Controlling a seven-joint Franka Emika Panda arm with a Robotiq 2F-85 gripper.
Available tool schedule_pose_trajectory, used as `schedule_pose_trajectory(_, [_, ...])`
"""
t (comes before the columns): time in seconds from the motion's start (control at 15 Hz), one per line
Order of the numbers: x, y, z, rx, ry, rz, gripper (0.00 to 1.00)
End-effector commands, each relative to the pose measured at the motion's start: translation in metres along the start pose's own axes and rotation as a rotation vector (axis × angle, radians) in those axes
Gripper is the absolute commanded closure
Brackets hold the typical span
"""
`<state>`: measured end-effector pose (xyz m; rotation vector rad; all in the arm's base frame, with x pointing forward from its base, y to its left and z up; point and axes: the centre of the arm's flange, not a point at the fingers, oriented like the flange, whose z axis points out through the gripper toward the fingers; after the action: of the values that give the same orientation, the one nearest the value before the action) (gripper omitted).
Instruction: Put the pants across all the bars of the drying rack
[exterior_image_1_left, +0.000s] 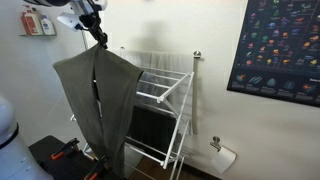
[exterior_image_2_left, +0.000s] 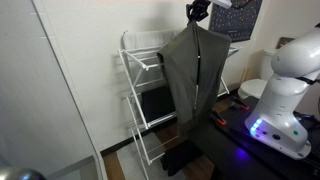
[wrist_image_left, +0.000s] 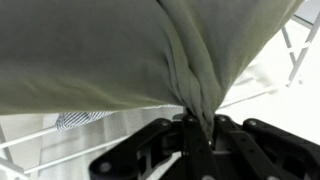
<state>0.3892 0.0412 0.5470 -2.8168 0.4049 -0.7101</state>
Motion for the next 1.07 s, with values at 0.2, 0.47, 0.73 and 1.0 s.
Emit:
schedule_pose_trajectory(0.2, [0.022, -0.017, -0.054, 0.044, 0.205, 0.09, 0.98])
schedule_pose_trajectory(0.47, [0.037, -0.032, -0.087, 0.071, 0.347, 0.143, 0.98])
schedule_pose_trajectory(0.73, [0.055, -0.046, -0.12, 0.09, 0.496, 0.201, 0.98])
schedule_pose_trajectory(1.0, [0.079, -0.048, -0.139, 0.067, 0.633, 0.263, 0.98])
